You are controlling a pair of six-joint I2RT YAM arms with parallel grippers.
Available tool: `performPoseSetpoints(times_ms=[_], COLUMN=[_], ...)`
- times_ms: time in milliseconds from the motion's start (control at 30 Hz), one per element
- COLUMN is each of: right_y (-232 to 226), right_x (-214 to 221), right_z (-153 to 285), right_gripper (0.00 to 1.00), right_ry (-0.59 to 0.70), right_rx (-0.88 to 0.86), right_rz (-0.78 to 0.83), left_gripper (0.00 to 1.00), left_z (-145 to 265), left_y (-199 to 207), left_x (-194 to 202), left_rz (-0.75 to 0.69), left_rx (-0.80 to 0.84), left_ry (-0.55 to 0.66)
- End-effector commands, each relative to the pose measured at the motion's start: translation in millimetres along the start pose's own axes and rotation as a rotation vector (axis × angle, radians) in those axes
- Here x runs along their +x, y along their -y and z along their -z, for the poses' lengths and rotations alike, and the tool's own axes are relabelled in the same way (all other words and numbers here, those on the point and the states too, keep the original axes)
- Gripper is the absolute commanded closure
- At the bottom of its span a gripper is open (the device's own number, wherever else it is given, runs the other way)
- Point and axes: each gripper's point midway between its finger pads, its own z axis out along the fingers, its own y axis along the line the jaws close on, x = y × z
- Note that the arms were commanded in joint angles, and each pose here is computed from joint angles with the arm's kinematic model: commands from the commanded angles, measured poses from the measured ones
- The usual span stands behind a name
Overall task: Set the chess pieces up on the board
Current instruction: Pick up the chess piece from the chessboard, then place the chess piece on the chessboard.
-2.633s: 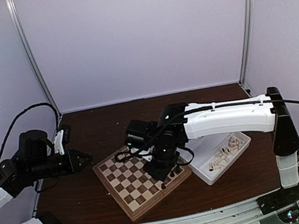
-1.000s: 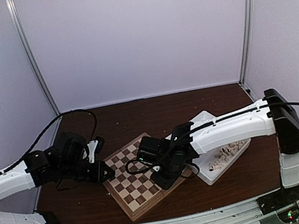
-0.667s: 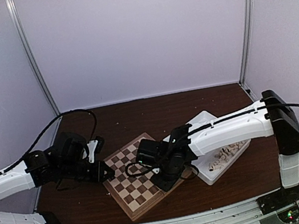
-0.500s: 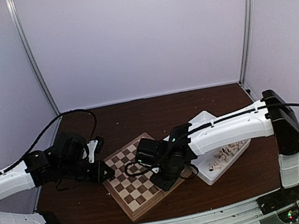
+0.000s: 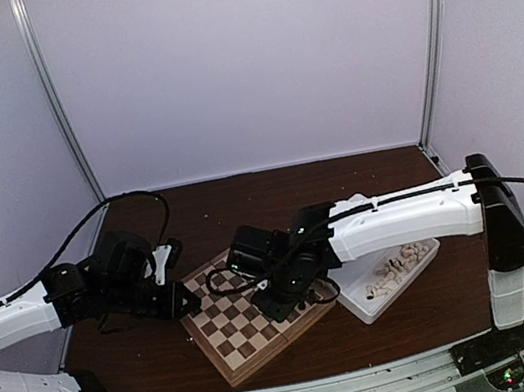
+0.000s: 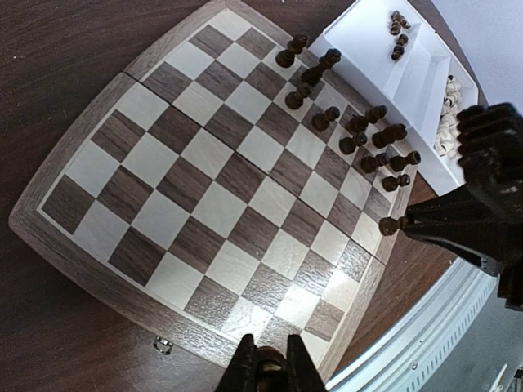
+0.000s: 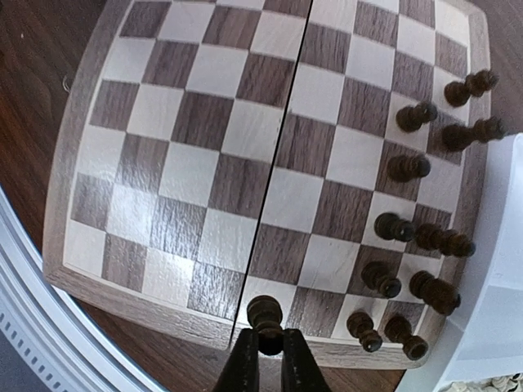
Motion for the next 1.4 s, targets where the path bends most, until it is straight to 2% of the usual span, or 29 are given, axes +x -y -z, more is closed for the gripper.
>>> performPoseSetpoints(times_ms=[0, 333, 633, 867, 1367], right_y=[15.3, 39.4, 72.7, 88.5, 90.9], right_x=[-33.5, -93.1, -123.2, -129.4, -122.3], right_z=[16.2, 13.2, -6.1, -25.1, -55.7], right_gripper=[0.93, 0.93, 0.93, 0.93, 0.92], right_ry=[0.094, 0.184, 0.207, 0.184, 0.117], right_rx=[0.063, 0.082, 0.117, 0.155, 0.177], right_rz=[0.02, 0.035, 0.022, 0.064, 0.111], left_gripper=[1.0, 1.0, 1.0, 1.0, 1.0], left_z=[7.9, 9.8, 7.6, 5.5, 4.4], left_y=[6.2, 5.5, 7.3, 8.9, 9.6], left_x=[-10.5, -10.9, -14.0, -15.9, -18.6], left_rz=[-0.021, -0.023, -0.027, -0.033, -0.042], left_rx=[0.014, 0.008, 0.006, 0.006, 0.001], left_ry=[0.041, 0.043, 0.039, 0.032, 0.033])
